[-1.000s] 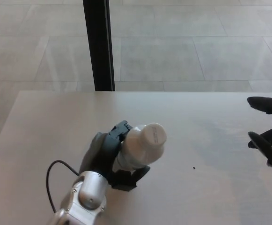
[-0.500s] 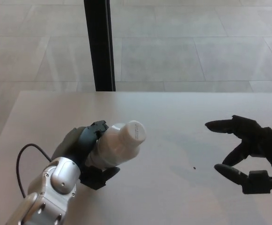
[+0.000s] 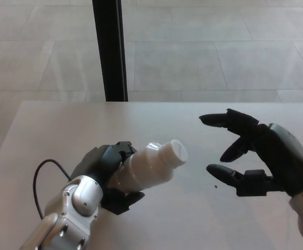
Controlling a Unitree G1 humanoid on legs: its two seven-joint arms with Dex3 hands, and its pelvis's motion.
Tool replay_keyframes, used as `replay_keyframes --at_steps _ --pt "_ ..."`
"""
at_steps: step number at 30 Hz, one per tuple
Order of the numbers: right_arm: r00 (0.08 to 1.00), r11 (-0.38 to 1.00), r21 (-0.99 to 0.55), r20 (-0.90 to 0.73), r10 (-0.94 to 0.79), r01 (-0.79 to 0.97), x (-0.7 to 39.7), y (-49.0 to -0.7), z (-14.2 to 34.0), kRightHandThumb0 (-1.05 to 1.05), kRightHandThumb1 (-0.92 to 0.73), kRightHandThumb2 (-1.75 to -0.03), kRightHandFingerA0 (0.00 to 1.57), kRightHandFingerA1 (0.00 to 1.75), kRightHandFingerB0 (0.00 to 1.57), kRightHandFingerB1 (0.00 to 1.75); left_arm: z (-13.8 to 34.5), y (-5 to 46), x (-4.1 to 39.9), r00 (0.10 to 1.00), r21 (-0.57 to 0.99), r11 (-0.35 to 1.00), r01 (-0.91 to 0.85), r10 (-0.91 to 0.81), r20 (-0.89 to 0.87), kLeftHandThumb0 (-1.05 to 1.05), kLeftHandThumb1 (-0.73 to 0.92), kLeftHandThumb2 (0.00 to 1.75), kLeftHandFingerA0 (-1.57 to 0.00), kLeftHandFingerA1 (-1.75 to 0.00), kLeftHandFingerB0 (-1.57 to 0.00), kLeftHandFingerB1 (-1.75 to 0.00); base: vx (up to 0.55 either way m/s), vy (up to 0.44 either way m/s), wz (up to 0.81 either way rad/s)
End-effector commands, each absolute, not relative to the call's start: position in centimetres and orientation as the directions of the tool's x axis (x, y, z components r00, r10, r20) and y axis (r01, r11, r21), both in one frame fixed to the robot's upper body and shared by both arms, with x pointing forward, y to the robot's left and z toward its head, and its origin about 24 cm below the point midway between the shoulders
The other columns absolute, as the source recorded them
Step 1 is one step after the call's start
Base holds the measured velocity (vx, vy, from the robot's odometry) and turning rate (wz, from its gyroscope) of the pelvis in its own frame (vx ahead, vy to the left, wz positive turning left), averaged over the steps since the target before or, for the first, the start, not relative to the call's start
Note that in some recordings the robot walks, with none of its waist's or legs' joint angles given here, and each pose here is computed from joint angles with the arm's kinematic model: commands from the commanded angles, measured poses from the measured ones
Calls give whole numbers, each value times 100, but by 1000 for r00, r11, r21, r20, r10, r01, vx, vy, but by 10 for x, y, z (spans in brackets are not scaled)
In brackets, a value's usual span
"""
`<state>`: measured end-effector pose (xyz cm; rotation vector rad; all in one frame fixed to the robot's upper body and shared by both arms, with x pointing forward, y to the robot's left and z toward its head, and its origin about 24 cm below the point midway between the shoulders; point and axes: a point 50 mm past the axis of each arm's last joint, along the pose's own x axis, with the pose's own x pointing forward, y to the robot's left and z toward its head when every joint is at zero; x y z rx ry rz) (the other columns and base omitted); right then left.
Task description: The robot uses its left hand to to lift the bottle kept on the middle of the desk and tilts it towards its right hand. It then uses its right hand to rotate its cap to open it and places the bottle and cap back on the desk
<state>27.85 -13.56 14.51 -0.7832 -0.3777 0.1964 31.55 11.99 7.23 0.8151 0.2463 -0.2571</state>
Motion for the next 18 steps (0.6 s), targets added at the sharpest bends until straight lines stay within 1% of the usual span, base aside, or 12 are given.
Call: replay_keyframes --at_steps 1,5,6,7,8,11,12,14,15,16,17,18 --pt "940 664 -746 260 219 52 287 -136 141 -52 -56 -58 83 90 45 38 64 120 312 918 681 643 350 -92 -385 -14 63 88 -85 -153 -70 -102 0 0 0" --pt "941 664 -745 263 212 58 289 -133 140 -52 -58 -58 84 89 44 38 64 119 312 920 684 642 347 -92 -380 -13 61 93 -84 -145 -70 -94 0 0 0" --pt "941 666 -744 264 213 58 290 -133 139 -52 -58 -58 83 90 44 39 64 119 312 921 682 644 346 -95 -378 -12 63 92 -85 -154 -69 -105 0 0 0" --pt "940 667 -743 263 216 55 291 -131 138 -52 -57 -58 84 93 45 40 64 119 312 923 677 656 335 -83 -376 -13 65 83 -88 -156 -62 -82 0 0 0" --pt "940 668 -743 260 222 48 291 -130 137 -56 -45 -83 86 93 39 53 65 119 312 925 673 666 321 -70 -372 -15 65 80 -88 -153 -55 -71 0 0 0" --pt "938 668 -743 259 230 41 292 -129 135 -52 -57 -58 86 97 44 41 66 119 312 928 677 666 315 -65 -368 -15 64 82 -84 -153 -59 -74 0 0 0" --pt "941 650 -760 228 248 13 291 -129 132 -59 -46 -85 86 96 35 53 66 118 313 929 680 664 313 -63 -366 -13 61 89 -91 -158 -60 -73 0 0 0" --pt "943 640 -768 211 258 -3 290 -130 129 -60 -46 -85 86 98 34 53 66 117 313 929 682 662 310 -58 -366 -14 60 88 -93 -157 -58 -70 0 0 0" --pt "945 631 -775 185 270 -28 290 -130 127 -58 -60 -58 84 103 37 42 66 117 314 928 688 655 312 -55 -368 -13 62 86 -91 -158 -65 -79 0 0 0" --pt "946 626 -779 173 275 -39 289 -130 126 -59 -45 -84 88 103 31 52 66 117 313 928 688 655 314 -61 -367 -14 64 82 -90 -154 -65 -79 0 0 0" --pt "947 612 -788 145 287 -65 288 -130 124 -57 -57 -57 85 110 37 42 67 118 312 931 682 660 314 -74 -357 -15 65 78 -80 -134 -58 -74 0 0 0" --pt "947 608 -791 138 289 -70 288 -131 123 -57 -57 -57 85 110 37 42 67 117 312 932 681 662 313 -77 -354 -15 65 78 -80 -134 -58 -74 0 0 0"
